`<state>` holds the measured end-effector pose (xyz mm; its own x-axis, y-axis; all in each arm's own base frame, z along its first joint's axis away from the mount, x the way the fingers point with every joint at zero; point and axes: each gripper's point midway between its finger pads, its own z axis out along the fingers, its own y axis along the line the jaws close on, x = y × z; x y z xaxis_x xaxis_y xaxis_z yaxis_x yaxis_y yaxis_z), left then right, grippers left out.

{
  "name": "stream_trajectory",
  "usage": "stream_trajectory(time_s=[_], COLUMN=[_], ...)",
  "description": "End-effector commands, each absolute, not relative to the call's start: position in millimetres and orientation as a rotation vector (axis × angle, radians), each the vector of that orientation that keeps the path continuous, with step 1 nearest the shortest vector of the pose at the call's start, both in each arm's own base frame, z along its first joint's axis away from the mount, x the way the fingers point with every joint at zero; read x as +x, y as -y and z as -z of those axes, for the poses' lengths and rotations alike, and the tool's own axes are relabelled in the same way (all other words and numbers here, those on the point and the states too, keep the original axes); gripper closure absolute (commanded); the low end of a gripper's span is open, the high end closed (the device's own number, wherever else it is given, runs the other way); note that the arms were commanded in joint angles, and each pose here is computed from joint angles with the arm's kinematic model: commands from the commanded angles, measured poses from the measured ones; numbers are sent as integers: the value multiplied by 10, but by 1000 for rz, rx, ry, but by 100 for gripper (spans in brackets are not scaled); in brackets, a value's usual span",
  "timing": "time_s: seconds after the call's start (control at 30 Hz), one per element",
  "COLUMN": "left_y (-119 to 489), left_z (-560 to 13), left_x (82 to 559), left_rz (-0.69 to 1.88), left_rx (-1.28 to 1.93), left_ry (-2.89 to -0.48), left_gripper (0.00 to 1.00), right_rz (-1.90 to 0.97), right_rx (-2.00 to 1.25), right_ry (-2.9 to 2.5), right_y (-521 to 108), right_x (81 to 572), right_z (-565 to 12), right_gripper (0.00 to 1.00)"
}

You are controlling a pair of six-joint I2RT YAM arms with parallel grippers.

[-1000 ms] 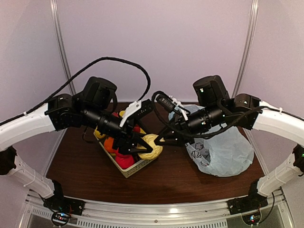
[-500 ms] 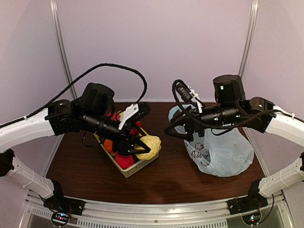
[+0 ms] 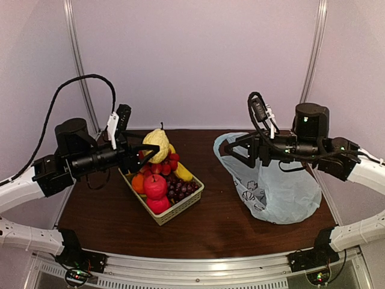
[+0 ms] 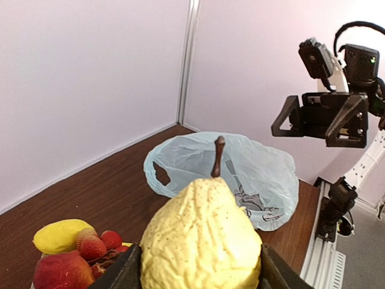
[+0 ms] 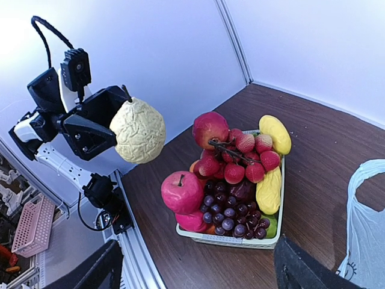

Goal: Untie the knot of the plastic bag and take out the fruit

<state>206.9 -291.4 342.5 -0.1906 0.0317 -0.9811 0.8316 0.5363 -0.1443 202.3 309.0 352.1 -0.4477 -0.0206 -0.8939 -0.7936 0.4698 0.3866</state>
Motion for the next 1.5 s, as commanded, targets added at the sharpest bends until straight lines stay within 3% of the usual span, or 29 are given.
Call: stream_trajectory(time_s=[0.0,0.6,1.47], left_y=[2708,2419,2579], left_z=[-3607,-3112,-2726], left_x=[2308,2535,2621], left_rz=[837,781,843], left_rx=[548,337,313], left_ry=[-1517,-1643,-1760], left_gripper=[54,54,52], right_rz=[-1089,-1142,-1140], right_rx=[-613,-567,-545], right_ry=[-1771,-1760,-1767], right_y=[-3066,-3107,-3070], right_x=[2092,2117,2115], right_z=[-3603,-3549,-3478], right_gripper=[13,12,12])
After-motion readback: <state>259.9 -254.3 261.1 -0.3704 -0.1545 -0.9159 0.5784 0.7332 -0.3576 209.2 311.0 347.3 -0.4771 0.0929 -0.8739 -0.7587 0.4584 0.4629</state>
